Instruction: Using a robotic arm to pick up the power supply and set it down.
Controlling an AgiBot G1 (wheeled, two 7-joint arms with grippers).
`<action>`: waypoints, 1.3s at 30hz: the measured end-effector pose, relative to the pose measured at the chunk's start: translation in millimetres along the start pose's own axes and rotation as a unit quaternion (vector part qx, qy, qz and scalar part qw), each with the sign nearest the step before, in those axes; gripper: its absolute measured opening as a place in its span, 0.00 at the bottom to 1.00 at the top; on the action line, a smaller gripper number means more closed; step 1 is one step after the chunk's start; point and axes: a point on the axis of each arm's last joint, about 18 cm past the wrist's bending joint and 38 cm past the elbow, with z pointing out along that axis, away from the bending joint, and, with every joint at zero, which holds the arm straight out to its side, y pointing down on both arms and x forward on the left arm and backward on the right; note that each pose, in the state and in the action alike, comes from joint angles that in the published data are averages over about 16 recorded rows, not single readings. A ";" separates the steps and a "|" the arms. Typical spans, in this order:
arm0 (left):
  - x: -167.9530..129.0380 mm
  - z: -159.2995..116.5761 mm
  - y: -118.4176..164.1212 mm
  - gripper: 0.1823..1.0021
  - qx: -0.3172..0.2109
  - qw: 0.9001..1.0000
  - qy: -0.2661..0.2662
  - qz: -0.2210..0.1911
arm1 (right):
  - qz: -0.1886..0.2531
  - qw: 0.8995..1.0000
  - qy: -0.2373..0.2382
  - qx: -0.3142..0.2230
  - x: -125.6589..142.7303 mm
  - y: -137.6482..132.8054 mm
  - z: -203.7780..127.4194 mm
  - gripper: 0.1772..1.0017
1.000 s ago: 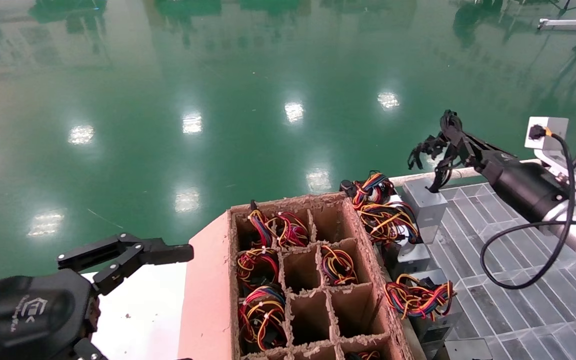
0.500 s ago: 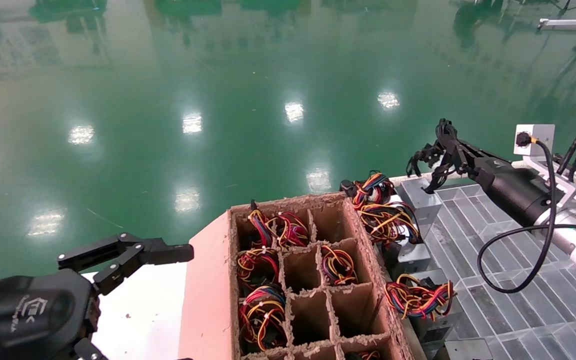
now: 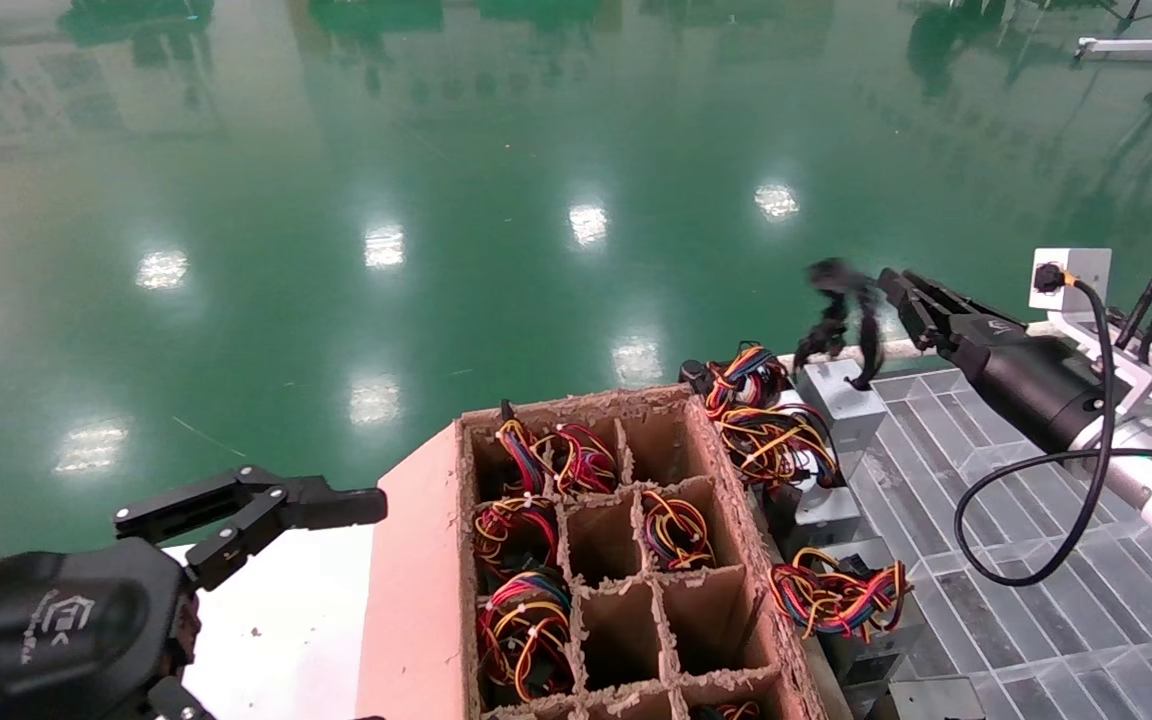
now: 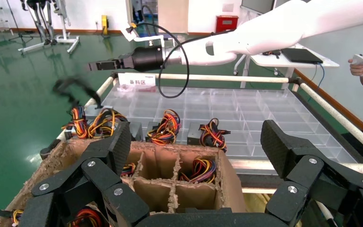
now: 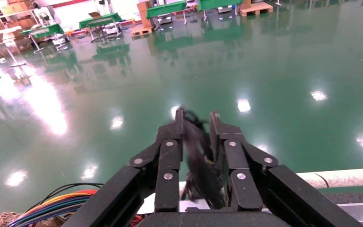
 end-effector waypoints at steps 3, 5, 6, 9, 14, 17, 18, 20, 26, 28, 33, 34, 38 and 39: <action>0.0 0.0 0.0 1.00 0.000 1.000 0.000 0.000 | 0.000 1.000 -0.001 0.000 -0.1 -0.2 -0.1 0.16; 0.0 0.0 0.0 1.00 0.000 1.000 0.000 0.000 | 0.000 1.000 -0.002 0.001 -0.2 -0.7 -0.3 0.19; 0.0 0.0 0.0 1.00 0.000 1.000 0.000 0.000 | 0.000 1.000 -0.002 0.002 -0.2 -1.3 -0.5 0.21; 0.0 0.0 0.0 1.00 0.000 1.000 0.000 0.000 | -0.002 1.000 -0.007 0.006 -0.4 -4.4 -1.7 0.28; 0.0 0.0 0.0 1.00 0.000 1.000 0.000 0.000 | -0.008 1.000 -0.023 0.019 -1.5 -14.0 -5.7 0.40; 0.0 0.0 0.0 1.00 0.000 1.000 0.000 0.000 | -0.014 0.999 -0.037 0.029 -3.3 -22.2 -9.5 0.50; 0.0 0.0 0.0 1.00 0.000 1.000 0.000 0.000 | -0.016 0.998 -0.043 0.033 -4.1 -25.2 -11.0 0.52; 0.0 0.0 0.0 1.00 0.000 1.000 0.000 0.000 | -0.021 0.997 -0.056 0.041 -6.5 -31.7 -14.5 0.56; 0.0 0.0 0.0 1.00 0.000 1.000 0.000 0.000 | -0.037 0.992 -0.101 0.060 -16.9 -50.2 -26.5 0.72; 0.0 0.0 0.0 1.00 0.000 1.000 0.000 0.000 | -0.042 0.990 -0.117 0.065 -21.5 -55.7 -30.9 0.77; 0.0 0.0 0.0 1.00 0.000 1.000 0.000 0.000 | -0.056 0.983 -0.160 0.073 -35.0 -67.8 -43.0 0.86; 0.0 0.0 0.0 1.00 0.000 1.000 0.000 0.000 | -0.058 0.981 -0.169 0.074 -38.0 -69.9 -45.5 0.88; 0.0 0.0 0.0 1.00 0.000 1.000 0.000 0.000 | -0.069 0.973 -0.205 0.076 -51.2 -77.2 -56.3 0.93; 0.0 0.0 0.0 1.00 0.000 1.000 0.000 0.000 | -0.071 0.971 -0.215 0.075 -54.7 -78.7 -59.2 0.94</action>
